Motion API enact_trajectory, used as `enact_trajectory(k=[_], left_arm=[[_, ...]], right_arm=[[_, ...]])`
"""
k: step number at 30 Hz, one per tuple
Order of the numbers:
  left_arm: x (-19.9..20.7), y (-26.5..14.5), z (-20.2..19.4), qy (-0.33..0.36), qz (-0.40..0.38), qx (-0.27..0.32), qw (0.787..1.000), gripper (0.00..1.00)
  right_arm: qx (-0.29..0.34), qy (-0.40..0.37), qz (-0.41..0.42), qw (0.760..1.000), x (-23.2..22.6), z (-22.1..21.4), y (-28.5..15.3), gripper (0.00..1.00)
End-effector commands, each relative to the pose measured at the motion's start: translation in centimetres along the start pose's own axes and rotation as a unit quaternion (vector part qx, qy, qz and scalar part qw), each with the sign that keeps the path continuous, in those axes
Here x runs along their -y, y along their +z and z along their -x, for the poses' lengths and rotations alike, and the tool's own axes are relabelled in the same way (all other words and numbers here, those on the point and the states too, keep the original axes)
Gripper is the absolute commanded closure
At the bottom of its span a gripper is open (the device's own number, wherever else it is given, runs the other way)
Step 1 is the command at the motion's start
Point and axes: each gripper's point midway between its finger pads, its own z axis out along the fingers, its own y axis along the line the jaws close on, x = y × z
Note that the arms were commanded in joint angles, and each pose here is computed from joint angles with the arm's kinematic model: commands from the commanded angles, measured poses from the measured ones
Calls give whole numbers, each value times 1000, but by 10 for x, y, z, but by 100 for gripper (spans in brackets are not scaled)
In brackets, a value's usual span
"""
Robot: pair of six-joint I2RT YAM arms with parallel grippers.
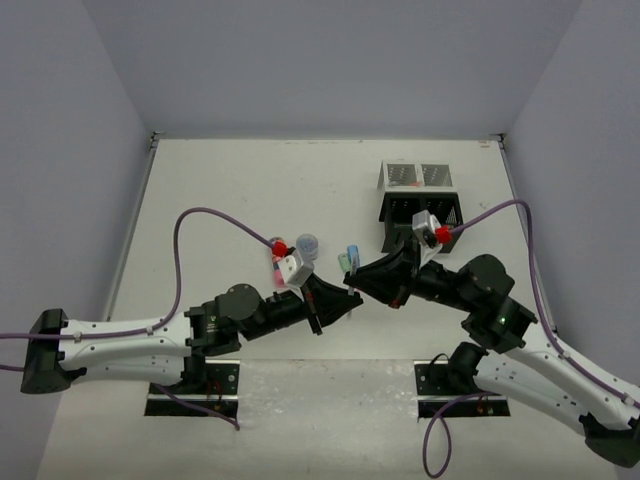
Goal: Sort the stationery into containers
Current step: Close the pen cap on the pen.
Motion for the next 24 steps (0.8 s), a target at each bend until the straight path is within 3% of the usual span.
enact_trajectory(k=[1, 2, 3, 4, 5, 6, 9, 18, 20, 24], left_arm=[[10, 4, 30, 1, -13, 44, 999, 100], [10, 4, 30, 3, -12, 43, 999, 100], [10, 3, 29, 7, -14, 41, 999, 100], [10, 2, 30, 9, -14, 42, 999, 100], [10, 0, 28, 11, -17, 40, 999, 100], [10, -1, 28, 12, -19, 40, 999, 100], [11, -2, 24, 15, -25, 40, 999, 100], [16, 2, 12, 20, -45, 21, 999, 100], [18, 2, 11, 21, -52, 18, 998, 100], [16, 3, 8, 25, -48, 12, 998, 100]], right_arm=[[20, -3, 23, 1000, -10, 10, 2, 100], [21, -6, 22, 1000, -10, 10, 1, 99], [19, -8, 19, 1000, -9, 10, 0, 89], [20, -8, 17, 1000, -9, 10, 0, 88], [23, -13, 14, 1000, -9, 12, -2, 57], [22, -13, 9, 1000, -7, 12, -3, 43], [24, -19, -2, 1000, -7, 20, -4, 15], [21, -34, -50, 998, 1, 47, 5, 12], [22, -39, -56, 997, 1, 54, 6, 15], [13, -43, -53, 998, -2, 57, 8, 33]])
